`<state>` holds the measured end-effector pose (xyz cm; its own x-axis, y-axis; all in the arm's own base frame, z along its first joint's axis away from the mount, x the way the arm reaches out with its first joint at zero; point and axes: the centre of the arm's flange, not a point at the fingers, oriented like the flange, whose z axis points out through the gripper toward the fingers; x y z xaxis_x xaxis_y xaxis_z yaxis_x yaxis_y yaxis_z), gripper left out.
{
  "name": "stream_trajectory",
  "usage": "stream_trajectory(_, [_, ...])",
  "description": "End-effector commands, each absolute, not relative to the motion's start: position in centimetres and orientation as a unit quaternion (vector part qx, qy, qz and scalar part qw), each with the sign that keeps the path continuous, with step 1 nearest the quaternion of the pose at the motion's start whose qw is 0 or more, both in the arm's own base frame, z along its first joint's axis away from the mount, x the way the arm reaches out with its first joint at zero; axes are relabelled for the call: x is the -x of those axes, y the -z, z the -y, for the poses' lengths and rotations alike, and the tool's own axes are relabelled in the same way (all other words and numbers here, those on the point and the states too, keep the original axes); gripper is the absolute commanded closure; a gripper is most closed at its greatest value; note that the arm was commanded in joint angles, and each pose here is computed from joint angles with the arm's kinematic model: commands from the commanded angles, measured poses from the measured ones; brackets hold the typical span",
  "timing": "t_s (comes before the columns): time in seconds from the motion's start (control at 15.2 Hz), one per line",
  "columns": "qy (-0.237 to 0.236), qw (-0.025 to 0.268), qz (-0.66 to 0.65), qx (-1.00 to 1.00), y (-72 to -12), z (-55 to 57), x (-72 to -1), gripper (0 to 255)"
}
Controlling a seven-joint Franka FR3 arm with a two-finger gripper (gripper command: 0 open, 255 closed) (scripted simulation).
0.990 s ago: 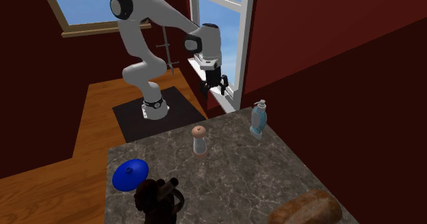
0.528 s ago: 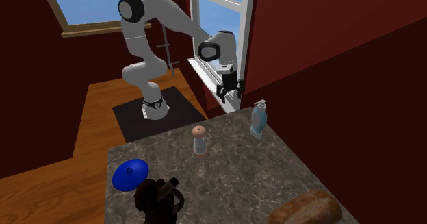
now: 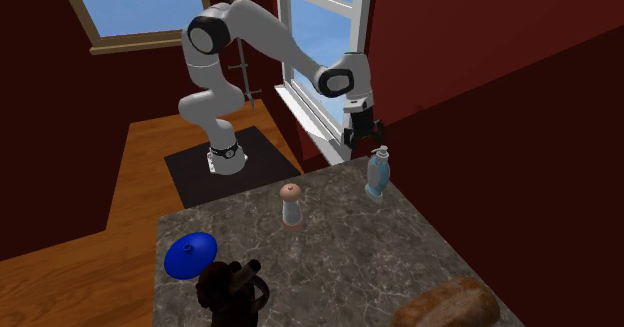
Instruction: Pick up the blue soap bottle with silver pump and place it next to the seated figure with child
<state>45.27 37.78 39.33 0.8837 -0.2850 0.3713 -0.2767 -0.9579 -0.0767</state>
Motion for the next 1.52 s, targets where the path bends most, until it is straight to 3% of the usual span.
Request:
stream_trajectory(0.0, [0.207, 0.015, -0.156, 0.966, -38.7, -39.8, -46.6, 0])
stream_trajectory(1.06, [0.210, 0.017, -0.158, 0.965, -35.0, -40.2, -48.6, 0])
stream_trajectory(1.12, [0.210, 0.017, -0.158, 0.965, -35.0, -40.2, -48.6, 255])
stream_trajectory(1.45, [0.210, 0.017, -0.158, 0.965, -35.0, -40.2, -48.6, 255])
